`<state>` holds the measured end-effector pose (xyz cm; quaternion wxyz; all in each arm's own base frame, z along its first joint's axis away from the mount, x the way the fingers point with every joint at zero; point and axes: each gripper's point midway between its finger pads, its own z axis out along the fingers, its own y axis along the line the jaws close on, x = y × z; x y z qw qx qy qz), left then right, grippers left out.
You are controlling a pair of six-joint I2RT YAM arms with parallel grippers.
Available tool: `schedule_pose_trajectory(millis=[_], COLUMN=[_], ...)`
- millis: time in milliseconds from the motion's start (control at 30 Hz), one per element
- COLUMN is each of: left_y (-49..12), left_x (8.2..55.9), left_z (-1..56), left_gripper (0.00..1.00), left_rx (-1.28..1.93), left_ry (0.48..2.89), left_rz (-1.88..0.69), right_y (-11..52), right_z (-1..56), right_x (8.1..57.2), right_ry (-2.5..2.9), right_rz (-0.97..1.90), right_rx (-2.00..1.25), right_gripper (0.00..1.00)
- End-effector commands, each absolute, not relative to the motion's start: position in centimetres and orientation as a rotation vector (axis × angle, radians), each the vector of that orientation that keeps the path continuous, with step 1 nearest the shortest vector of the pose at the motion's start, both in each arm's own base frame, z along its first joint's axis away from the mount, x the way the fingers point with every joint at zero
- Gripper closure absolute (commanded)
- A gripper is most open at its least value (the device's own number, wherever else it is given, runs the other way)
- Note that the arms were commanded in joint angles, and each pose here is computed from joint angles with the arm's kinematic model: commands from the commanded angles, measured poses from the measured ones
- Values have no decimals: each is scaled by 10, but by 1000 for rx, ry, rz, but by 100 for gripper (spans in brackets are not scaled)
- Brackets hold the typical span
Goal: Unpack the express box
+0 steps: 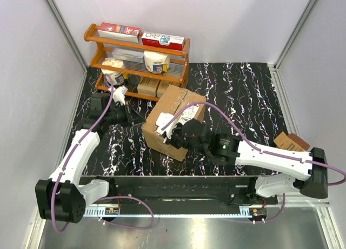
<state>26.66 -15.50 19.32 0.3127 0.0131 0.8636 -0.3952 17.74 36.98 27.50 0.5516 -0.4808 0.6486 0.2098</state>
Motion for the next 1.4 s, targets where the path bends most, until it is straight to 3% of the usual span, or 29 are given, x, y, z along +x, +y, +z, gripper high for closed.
schedule_pose_trajectory(millis=[0,567,900,1367], left_y=[-148,-149,-145,-143], left_x=[272,270,269,274], left_z=[193,191,171,170], left_gripper=[100,100,100,100], left_rx=[35,40,-3,-6], left_ry=[2279,2282,2353,2357], left_rz=[-969,-974,-941,-923], right_y=[389,396,356,332], right_z=[322,282,259,240], right_x=[177,184,186,169], right_ry=[1444,1515,1577,1674], right_rz=[583,493,330,343], right_rx=[-1039,-1128,-1203,-1264], right_gripper=[100,100,100,100])
